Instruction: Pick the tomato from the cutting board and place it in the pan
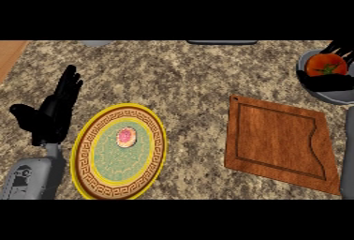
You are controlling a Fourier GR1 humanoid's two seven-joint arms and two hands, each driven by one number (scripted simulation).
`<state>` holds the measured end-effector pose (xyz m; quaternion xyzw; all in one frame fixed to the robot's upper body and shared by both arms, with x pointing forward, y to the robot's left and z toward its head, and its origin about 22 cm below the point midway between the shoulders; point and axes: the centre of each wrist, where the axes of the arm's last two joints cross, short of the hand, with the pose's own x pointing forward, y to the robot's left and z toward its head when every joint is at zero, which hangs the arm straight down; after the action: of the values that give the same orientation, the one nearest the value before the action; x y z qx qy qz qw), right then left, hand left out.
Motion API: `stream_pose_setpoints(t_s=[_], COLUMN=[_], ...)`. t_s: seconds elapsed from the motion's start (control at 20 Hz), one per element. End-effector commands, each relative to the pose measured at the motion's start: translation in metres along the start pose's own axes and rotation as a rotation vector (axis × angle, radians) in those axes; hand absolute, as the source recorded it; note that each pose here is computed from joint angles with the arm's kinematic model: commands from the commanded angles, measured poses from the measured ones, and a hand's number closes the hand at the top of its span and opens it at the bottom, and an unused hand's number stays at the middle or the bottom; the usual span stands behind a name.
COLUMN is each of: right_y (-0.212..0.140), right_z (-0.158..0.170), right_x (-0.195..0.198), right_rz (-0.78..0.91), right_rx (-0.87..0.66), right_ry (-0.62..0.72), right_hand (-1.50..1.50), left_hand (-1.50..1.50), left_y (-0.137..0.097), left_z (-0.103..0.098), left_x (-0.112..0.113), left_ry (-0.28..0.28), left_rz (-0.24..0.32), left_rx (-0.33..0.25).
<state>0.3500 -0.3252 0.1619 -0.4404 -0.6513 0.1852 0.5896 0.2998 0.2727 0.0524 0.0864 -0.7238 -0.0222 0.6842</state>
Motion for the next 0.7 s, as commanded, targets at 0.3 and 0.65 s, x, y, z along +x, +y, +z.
stream_pose_setpoints(t_s=[0.3, 0.65], right_y=[-0.044, -0.024], right_z=[-0.046, -0.039], right_x=[-0.099, -0.144], right_rz=[0.224, 0.214], right_rx=[-0.128, -0.156], right_ry=[0.058, 0.124], right_hand=[1.5, 1.5], left_hand=[0.0, 0.0], left_y=[-0.009, -0.01], left_z=[-0.005, -0.014], left_x=[0.008, 0.015], left_ry=[-0.03, -0.066], left_rz=[0.001, 0.003], left_rx=[-0.035, -0.063])
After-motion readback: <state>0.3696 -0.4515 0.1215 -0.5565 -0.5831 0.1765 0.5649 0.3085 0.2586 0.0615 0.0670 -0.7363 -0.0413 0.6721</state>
